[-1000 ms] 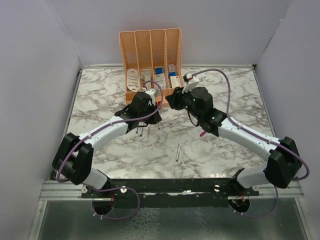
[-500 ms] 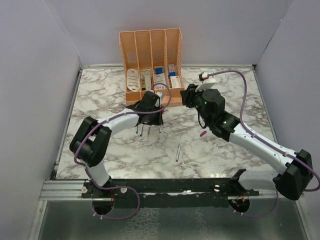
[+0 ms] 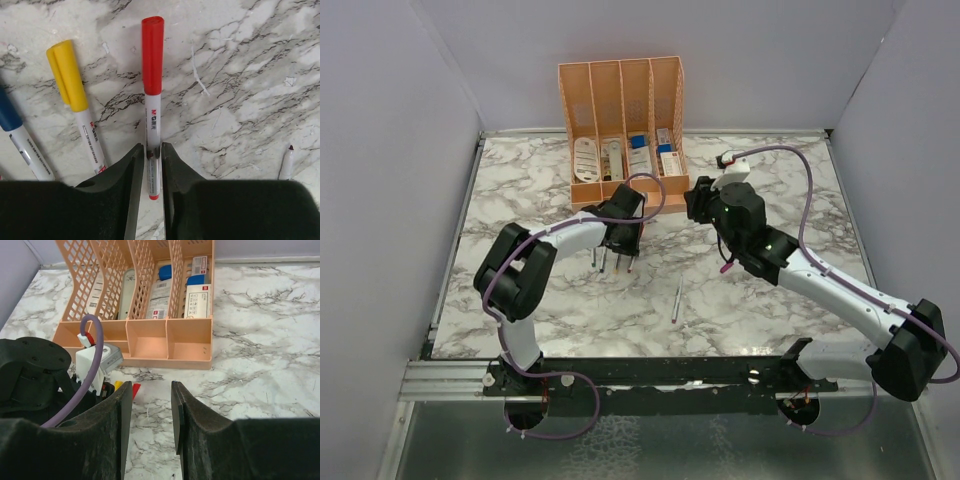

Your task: Insert the pens into the pen caps

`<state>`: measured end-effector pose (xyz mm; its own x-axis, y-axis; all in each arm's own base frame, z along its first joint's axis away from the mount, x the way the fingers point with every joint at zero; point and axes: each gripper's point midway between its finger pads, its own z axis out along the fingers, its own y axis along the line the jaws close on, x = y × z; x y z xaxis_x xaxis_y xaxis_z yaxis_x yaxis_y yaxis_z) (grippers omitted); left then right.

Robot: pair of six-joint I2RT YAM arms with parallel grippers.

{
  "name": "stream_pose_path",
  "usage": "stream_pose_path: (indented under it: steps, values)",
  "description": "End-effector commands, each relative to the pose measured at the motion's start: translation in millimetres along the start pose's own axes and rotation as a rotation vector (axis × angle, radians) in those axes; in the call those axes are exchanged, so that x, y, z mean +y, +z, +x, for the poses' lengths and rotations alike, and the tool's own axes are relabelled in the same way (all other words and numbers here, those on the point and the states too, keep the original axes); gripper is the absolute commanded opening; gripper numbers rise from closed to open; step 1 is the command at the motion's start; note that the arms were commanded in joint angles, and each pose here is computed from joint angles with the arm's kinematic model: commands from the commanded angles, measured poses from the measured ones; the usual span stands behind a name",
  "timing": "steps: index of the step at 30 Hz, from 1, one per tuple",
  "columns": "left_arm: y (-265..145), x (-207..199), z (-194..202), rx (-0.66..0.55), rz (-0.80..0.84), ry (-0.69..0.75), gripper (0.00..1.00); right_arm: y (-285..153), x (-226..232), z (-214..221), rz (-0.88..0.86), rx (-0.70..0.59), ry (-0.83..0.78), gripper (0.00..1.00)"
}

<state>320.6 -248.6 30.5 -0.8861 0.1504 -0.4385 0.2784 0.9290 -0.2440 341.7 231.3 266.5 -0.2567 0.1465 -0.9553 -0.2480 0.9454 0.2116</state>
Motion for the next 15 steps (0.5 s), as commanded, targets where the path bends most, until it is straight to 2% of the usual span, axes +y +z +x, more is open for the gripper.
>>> stream_pose_path:
  steps: [1, 6, 15]
  values:
    - [6.5, 16.2, 10.7, 0.039, -0.082, -0.003, 0.28, 0.4, -3.9, 8.7, 0.027, 0.019, 0.004, 0.37]
    - [8.5, 17.1, 8.6, 0.035, -0.092, -0.006, 0.34, 2.3, -5.5, 16.6, 0.035, 0.040, -0.004, 0.37]
    - [-7.4, 4.2, -18.3, -0.039, -0.057, -0.001, 0.35, 0.7, -13.2, 22.2, 0.069, 0.054, -0.011, 0.37]
